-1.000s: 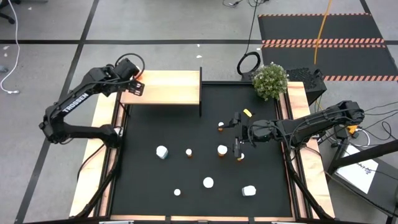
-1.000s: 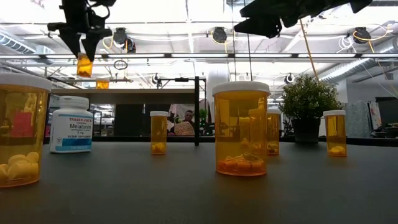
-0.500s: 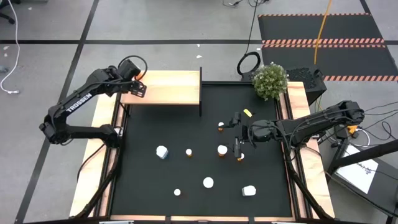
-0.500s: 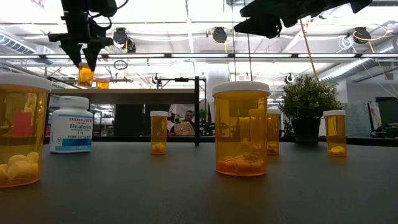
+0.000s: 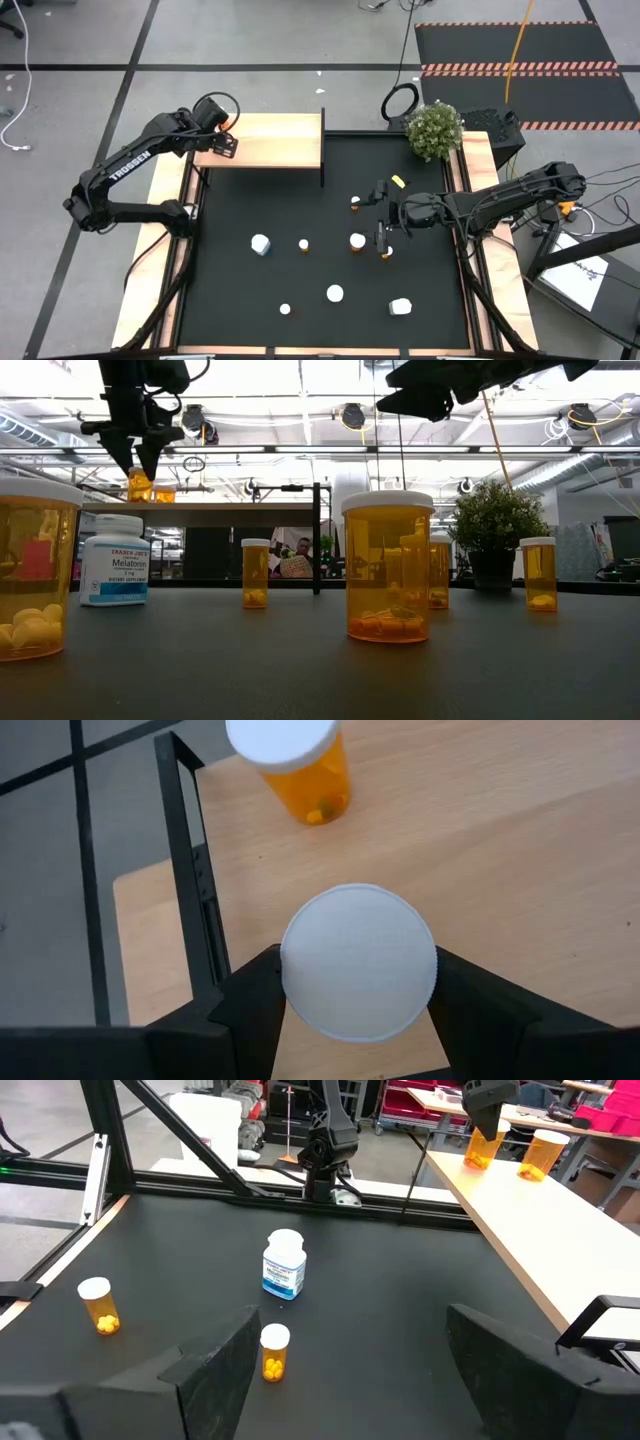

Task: Pick and place medicine bottles onto shelf by color
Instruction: Put the large orange pill bottle on the shelf aligned with the other large orange pill bottle

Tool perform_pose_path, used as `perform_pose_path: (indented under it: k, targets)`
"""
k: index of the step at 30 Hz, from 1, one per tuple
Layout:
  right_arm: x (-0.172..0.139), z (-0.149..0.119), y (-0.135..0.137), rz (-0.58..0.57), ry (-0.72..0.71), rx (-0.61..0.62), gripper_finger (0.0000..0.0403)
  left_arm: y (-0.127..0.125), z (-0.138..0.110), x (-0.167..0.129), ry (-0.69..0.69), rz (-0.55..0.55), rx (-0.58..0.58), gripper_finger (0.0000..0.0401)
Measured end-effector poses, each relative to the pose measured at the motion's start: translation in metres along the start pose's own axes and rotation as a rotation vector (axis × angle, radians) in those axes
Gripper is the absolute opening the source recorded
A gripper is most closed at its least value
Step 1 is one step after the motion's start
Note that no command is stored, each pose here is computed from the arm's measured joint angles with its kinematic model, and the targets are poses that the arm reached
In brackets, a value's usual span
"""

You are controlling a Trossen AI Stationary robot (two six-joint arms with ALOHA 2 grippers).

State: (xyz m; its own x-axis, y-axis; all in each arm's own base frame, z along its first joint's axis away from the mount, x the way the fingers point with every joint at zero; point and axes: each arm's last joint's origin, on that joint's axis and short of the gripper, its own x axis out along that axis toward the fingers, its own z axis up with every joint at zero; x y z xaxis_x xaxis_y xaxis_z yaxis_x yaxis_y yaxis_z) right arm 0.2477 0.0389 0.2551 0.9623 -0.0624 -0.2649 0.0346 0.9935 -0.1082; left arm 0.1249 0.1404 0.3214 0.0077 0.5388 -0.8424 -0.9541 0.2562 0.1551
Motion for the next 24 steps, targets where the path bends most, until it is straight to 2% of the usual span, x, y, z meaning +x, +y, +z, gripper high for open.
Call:
perform_pose_path:
  k: [6, 16, 24]
  targets:
    - [0.0000, 0.0000, 0.0000, 0.000, 0.000, 0.000, 0.0311, 0.0000, -0.0001, 0.0000, 0.001, 0.000, -0.007, 0.0223]
    - [0.0000, 0.0000, 0.0000, 0.000, 0.000, 0.005, 0.0311, 0.0006, 0.0003, 0.0000, -0.009, 0.021, 0.006, 0.0267]
    - [0.0000, 0.0000, 0.0000, 0.000, 0.000, 0.005, 0.0311, 0.0016, 0.0008, -0.0001, -0.024, 0.057, 0.027, 0.0271]
